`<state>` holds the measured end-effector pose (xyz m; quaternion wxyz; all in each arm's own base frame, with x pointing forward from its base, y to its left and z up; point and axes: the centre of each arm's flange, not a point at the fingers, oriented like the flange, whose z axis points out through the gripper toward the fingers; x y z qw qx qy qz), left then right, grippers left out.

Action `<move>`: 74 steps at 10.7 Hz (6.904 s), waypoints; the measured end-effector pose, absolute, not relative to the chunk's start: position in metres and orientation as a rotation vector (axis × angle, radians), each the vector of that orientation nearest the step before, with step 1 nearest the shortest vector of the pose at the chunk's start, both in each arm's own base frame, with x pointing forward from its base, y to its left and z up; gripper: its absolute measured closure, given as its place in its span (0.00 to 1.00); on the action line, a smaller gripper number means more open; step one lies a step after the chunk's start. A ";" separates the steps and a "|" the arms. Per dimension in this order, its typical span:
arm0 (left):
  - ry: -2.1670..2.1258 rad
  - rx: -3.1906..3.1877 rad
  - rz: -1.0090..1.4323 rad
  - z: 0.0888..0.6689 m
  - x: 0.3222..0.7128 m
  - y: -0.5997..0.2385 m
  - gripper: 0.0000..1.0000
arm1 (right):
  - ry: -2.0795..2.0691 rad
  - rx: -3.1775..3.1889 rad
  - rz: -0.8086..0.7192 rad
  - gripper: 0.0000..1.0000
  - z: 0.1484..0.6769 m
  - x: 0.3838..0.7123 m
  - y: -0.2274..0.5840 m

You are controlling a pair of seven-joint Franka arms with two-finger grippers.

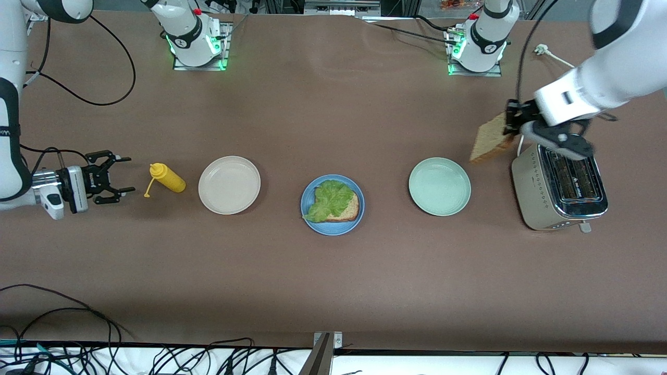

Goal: Make sandwich in blue plate with both arms

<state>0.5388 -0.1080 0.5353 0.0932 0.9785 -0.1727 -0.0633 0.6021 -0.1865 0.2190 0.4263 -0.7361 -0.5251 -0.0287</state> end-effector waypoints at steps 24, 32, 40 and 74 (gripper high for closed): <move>0.032 2.463 -0.176 0.269 0.634 -0.393 0.91 | 0.213 -3.099 0.203 0.00 0.610 0.518 -0.072; -0.040 2.477 -0.161 0.252 0.641 -0.376 0.65 | 0.179 -3.101 0.246 0.00 0.601 0.526 -0.059; -0.105 2.498 -0.247 0.284 0.645 -0.357 0.00 | 0.175 -3.116 0.111 0.00 0.604 0.541 -0.052; -0.232 3.121 -0.040 0.619 0.546 0.001 0.00 | 0.171 -3.139 -0.010 0.00 0.613 0.550 -0.049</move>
